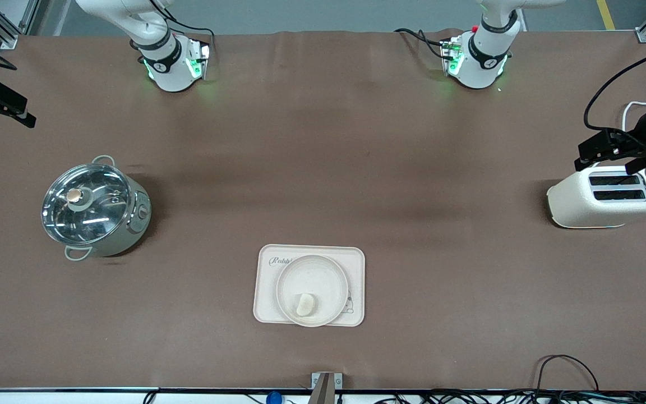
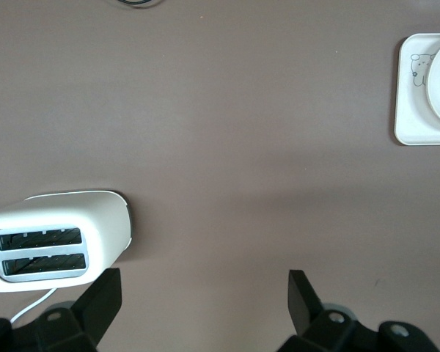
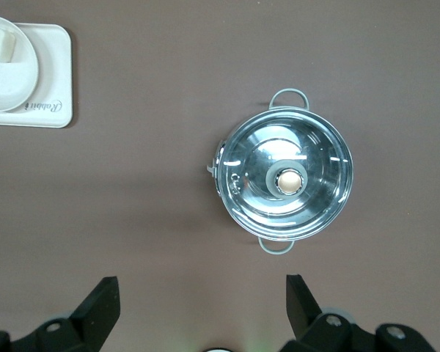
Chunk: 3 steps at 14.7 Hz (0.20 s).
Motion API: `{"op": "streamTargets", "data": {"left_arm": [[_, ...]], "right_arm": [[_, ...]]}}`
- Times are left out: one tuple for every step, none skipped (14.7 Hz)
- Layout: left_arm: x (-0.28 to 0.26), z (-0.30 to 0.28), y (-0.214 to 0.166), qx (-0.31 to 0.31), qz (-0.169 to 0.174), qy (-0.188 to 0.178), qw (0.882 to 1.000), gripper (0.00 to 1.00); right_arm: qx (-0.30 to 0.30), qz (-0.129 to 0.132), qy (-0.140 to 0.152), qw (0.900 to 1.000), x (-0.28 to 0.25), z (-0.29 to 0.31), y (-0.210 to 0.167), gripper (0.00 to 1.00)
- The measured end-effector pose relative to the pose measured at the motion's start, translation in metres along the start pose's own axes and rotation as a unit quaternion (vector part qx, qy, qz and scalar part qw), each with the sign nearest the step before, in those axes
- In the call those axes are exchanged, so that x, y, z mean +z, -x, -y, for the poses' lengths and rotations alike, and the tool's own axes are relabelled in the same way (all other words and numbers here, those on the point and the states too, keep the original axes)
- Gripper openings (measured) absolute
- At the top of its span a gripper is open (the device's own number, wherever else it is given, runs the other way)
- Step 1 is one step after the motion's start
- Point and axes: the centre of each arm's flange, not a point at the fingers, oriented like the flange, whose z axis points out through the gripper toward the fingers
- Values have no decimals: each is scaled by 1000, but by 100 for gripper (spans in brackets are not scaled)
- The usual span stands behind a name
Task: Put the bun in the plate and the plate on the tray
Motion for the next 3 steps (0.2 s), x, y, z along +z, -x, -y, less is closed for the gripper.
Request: {"op": "streamTargets", "data": {"left_arm": [[0, 0, 0, -1, 0, 0, 1000, 100], [0, 1, 0, -1, 0, 0, 1000, 100], [0, 2, 0, -2, 0, 0, 1000, 100]], "right_arm": [[0, 1, 1, 1000, 4, 0, 0, 100], [0, 1, 2, 1000, 7, -1, 0, 100], [0, 0, 5, 1000, 10, -2, 0, 100]]}}
